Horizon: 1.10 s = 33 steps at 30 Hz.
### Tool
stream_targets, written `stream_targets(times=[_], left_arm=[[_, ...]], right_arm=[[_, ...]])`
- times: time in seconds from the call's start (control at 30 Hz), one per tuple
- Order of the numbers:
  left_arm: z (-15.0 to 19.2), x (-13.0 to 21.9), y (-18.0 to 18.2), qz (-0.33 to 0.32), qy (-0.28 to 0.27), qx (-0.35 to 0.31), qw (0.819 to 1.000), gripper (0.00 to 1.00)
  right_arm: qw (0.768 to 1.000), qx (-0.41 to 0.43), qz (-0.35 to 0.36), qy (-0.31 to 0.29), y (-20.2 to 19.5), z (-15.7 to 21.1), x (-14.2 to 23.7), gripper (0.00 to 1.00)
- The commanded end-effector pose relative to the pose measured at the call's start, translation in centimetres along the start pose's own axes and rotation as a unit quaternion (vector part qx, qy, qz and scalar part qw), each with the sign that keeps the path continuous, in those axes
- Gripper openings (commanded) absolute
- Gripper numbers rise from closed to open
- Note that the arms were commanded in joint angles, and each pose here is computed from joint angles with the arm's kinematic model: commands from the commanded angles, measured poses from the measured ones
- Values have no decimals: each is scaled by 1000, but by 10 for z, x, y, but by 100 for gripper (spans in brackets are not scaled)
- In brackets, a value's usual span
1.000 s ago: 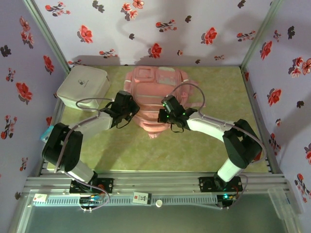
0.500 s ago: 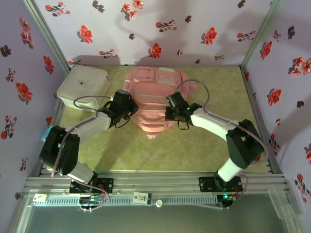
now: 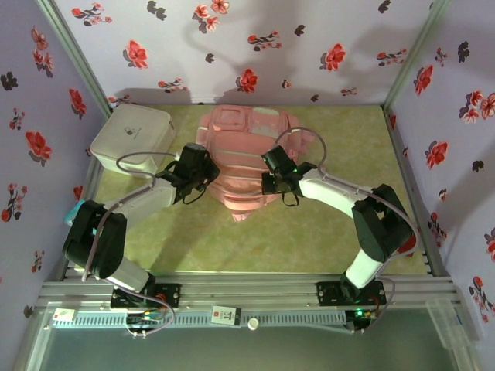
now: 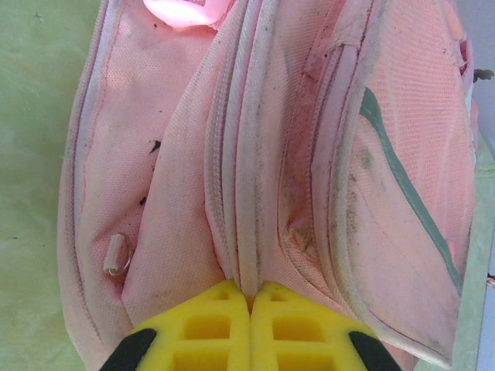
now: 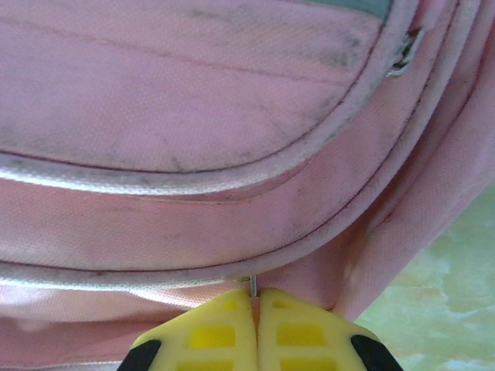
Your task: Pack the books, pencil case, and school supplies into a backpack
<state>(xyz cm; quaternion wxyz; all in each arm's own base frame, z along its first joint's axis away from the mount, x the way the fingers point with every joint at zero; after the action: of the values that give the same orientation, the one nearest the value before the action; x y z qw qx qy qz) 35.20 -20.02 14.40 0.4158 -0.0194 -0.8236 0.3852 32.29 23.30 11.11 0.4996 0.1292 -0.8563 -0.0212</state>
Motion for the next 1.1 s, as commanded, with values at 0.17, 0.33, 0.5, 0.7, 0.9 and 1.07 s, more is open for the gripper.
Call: stream_targets(times=[0.17,0.33,0.5,0.7,0.9,1.07], left_arm=[[-27,19,16,-28,-36,-27,999,0],[-25,21,4,-20,7,-89,996,11],[-24,31,-13,-6,39,-177,983,38],[-18,50,-43,42,55,-298,952,61],[16,51,-76,95,81,-423,897,65],[49,46,-93,131,112,-502,848,65]], right_arm=[[985,-30,154,-74,-67,-29,37,0],[988,7,120,-97,-47,-53,54,0],[992,29,16,-124,-15,-66,65,0],[986,58,-77,-132,11,-66,76,0],[982,55,-118,-133,17,-62,83,0],[979,44,-150,-134,20,-60,90,0]])
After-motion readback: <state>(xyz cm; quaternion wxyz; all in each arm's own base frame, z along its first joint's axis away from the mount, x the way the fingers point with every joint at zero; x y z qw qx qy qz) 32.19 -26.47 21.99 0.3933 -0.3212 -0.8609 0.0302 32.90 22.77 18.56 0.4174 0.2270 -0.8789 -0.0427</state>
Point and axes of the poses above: each hand's point on the last joint's axis, 136 mm out from that joint toward the fingers, its own x axis back along the fingers, its own y axis along the line the jaws close on, z = x × y, the point moved 3 cm from there along x, back along the fingers, and after that the axes turned 1 degree about x, right-handed, at the moved point
